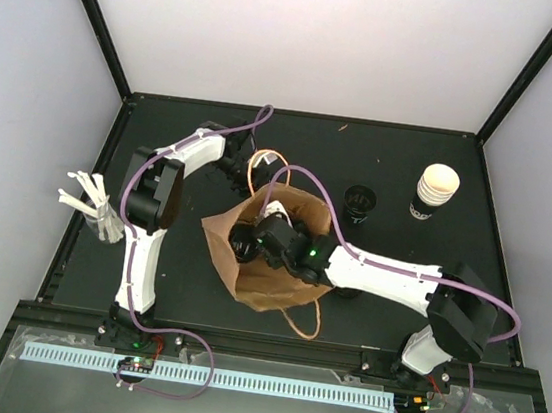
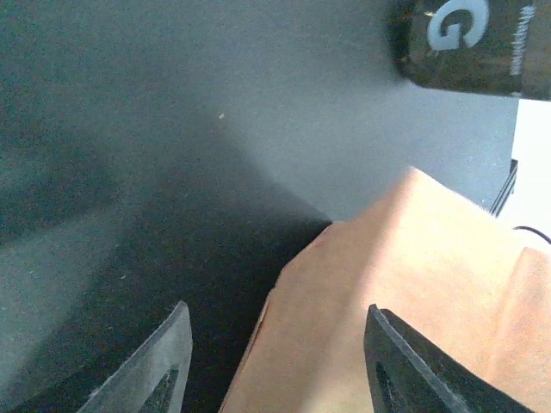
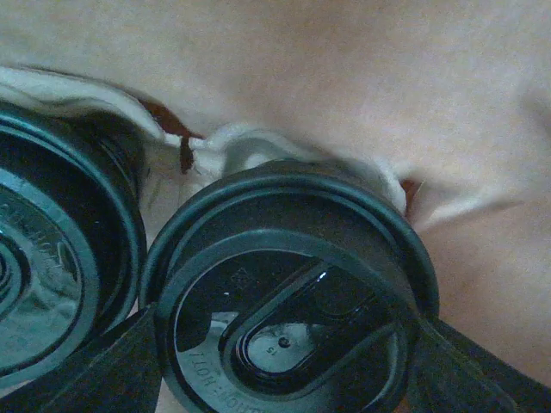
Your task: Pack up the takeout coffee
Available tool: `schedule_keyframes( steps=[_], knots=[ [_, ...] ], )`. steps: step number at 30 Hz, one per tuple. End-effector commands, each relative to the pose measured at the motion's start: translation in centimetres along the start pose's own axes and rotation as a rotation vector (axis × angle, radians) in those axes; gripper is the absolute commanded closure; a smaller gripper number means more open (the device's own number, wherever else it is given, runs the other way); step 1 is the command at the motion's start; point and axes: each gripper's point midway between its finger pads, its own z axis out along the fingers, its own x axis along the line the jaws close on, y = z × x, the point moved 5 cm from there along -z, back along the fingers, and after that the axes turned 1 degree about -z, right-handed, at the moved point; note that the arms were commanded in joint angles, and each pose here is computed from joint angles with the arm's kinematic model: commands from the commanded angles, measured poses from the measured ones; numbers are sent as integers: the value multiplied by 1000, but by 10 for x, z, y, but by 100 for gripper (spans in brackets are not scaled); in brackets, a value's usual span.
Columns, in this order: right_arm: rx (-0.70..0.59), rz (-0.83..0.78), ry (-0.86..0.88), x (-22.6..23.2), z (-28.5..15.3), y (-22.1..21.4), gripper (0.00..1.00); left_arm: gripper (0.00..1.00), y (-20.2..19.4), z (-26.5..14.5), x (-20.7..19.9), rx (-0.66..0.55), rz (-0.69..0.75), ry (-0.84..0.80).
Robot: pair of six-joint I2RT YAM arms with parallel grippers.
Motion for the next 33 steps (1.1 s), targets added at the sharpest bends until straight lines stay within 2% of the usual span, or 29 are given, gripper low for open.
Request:
schedule_keyframes(
  steps=[1, 6, 12, 22, 33],
  knots=[
    [233, -120, -36, -17, -18, -20, 63, 40, 14, -13, -30, -28, 56, -14],
    [359, -153, 34, -20, -32, -16, 63, 28, 31, -41, -37, -106, 58, 27],
    [406, -155, 105, -24, -37, -4, 62, 2, 40, -89, -38, -230, 43, 99],
    [486, -147, 177, -35, -3, 20, 58, 1, 8, -186, -60, -555, 39, 285],
    [544, -150, 143, -33, 12, 25, 55, 1, -41, -220, -101, -683, 132, 304]
  ],
)
